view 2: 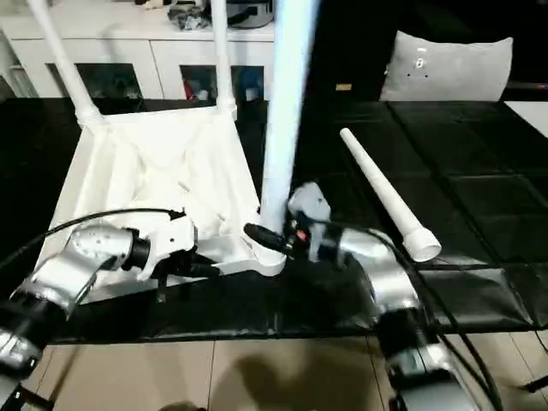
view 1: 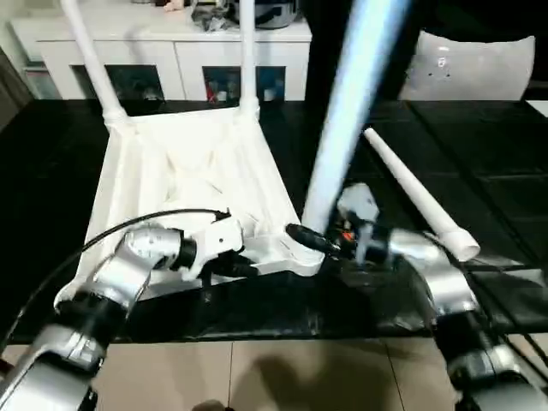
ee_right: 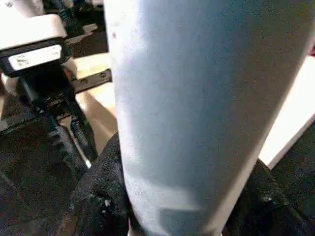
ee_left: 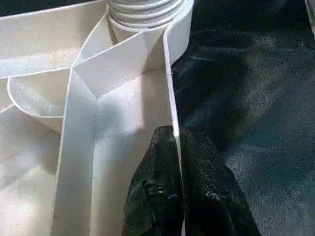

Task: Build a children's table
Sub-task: Insert table leg to table base

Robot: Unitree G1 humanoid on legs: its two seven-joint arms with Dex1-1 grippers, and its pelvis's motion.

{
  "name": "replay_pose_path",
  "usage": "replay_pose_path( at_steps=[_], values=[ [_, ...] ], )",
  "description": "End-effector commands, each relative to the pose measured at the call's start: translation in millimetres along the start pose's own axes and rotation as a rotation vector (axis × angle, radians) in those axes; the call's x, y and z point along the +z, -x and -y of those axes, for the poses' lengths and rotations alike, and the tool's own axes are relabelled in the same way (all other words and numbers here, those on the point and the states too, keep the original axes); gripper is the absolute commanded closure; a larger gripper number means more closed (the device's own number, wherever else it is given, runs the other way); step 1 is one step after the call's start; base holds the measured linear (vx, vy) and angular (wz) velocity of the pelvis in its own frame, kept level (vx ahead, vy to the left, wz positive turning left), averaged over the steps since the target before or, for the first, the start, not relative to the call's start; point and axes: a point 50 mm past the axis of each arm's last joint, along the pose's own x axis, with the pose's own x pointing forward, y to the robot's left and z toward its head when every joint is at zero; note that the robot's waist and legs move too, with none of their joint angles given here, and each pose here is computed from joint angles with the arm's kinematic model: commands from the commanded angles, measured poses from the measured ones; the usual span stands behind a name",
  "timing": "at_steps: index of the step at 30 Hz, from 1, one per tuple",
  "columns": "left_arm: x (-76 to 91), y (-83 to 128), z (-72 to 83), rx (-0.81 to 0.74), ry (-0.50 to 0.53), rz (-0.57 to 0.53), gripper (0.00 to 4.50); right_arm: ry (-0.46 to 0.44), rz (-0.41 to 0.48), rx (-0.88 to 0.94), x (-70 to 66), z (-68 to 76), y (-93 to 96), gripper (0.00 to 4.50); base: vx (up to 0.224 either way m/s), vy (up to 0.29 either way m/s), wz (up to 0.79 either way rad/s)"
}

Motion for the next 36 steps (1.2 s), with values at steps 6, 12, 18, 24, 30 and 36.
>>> replay_pose_path(
  at_steps=[6, 12, 18, 24, 30, 36],
  values=[
    [19.5, 8.2, -21.9, 0.045, -0.100, -0.008, 4.50, -0.137, -0.238, 0.046, -49.1, -18.3, 0.1, 2.61, 0.000, 0.000, 0.00],
    [11.3, 12.3, -20.7, 0.066, -0.041, -0.001, 4.50, -0.177, -0.213, -0.068, -54.3, -19.2, -1.5, 2.61, 0.000, 0.000, 0.00],
    [4.6, 12.0, -4.7, 0.103, 0.102, 0.059, 4.50, -0.200, -0.183, -0.266, -55.8, -11.3, -3.3, 2.61, 0.000, 0.000, 0.00],
    [16.9, -14.2, 17.8, 0.249, 0.244, 0.089, 4.50, -0.248, -0.122, -0.478, -45.3, 1.4, -13.8, 2.61, 0.003, 0.030, -0.11],
    [68.9, -52.4, 33.0, 0.263, 0.200, 0.164, 4.50, -0.329, -0.119, -0.565, -38.7, 7.8, -34.4, 2.61, 0.000, 0.000, 0.00],
    [57.2, -45.1, 29.0, 0.343, 0.163, 0.064, 4.50, -0.334, -0.194, -0.506, -45.4, 1.5, -41.9, 2.61, 0.000, 0.000, 0.00]
  ],
)
